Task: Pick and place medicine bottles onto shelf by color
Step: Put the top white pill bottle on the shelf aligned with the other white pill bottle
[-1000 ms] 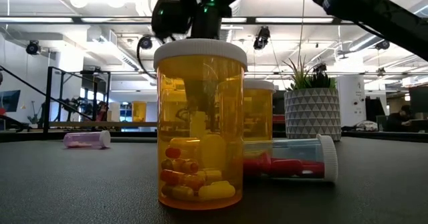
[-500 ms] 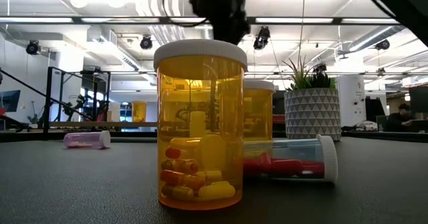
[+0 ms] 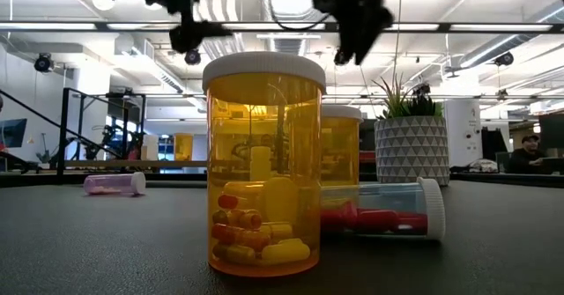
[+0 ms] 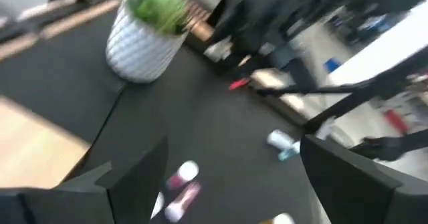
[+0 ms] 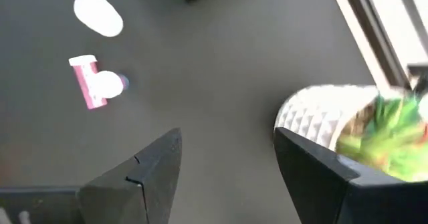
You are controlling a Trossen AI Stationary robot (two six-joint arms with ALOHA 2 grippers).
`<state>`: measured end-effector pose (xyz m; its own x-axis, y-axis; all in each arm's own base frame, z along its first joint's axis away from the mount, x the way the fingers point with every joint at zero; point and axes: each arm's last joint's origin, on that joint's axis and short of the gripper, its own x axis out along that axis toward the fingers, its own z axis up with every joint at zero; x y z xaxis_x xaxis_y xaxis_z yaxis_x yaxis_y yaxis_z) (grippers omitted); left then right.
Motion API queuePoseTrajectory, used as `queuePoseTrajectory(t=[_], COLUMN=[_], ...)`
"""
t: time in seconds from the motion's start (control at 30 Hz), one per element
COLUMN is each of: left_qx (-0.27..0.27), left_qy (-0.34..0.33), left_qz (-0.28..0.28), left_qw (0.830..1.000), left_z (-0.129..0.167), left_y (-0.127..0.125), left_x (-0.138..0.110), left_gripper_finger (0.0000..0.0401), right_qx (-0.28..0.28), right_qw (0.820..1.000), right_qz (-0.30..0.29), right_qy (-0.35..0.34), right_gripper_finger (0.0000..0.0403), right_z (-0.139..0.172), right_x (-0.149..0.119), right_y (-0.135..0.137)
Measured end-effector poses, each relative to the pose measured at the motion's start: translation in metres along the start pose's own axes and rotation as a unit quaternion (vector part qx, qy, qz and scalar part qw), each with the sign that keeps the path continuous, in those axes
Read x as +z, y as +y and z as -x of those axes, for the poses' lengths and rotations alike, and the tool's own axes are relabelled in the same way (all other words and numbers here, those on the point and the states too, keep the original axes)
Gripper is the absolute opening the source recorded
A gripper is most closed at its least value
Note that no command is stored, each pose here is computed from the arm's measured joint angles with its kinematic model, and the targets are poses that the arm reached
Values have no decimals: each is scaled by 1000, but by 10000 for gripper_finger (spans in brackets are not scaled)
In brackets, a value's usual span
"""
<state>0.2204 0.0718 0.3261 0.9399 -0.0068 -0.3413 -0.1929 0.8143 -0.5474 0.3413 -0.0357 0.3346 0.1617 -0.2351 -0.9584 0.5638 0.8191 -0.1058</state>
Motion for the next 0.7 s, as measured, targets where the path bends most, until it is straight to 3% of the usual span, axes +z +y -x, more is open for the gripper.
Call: queuePoseTrajectory(t=[0.43,0.57,0.7], left_qx=[153,183,216], left_qy=[102,114,100], left_qz=[9,-10,12], left_qw=[983,977,971], left_z=[-65,-79,-86], left_y=[24,17,7], left_x=[-38,-52,-63], left_gripper_finger=[322,322,322], right_qx=[39,39,25], right_qw=[983,980,981], right_qz=[-179,-195,-190], right_qy=[-24,-18,-22], right_gripper_finger=[228,228,228], right_z=[-10,-13,-18], right_x=[-90,-111,-125], right_y=[-7,-12,-21])
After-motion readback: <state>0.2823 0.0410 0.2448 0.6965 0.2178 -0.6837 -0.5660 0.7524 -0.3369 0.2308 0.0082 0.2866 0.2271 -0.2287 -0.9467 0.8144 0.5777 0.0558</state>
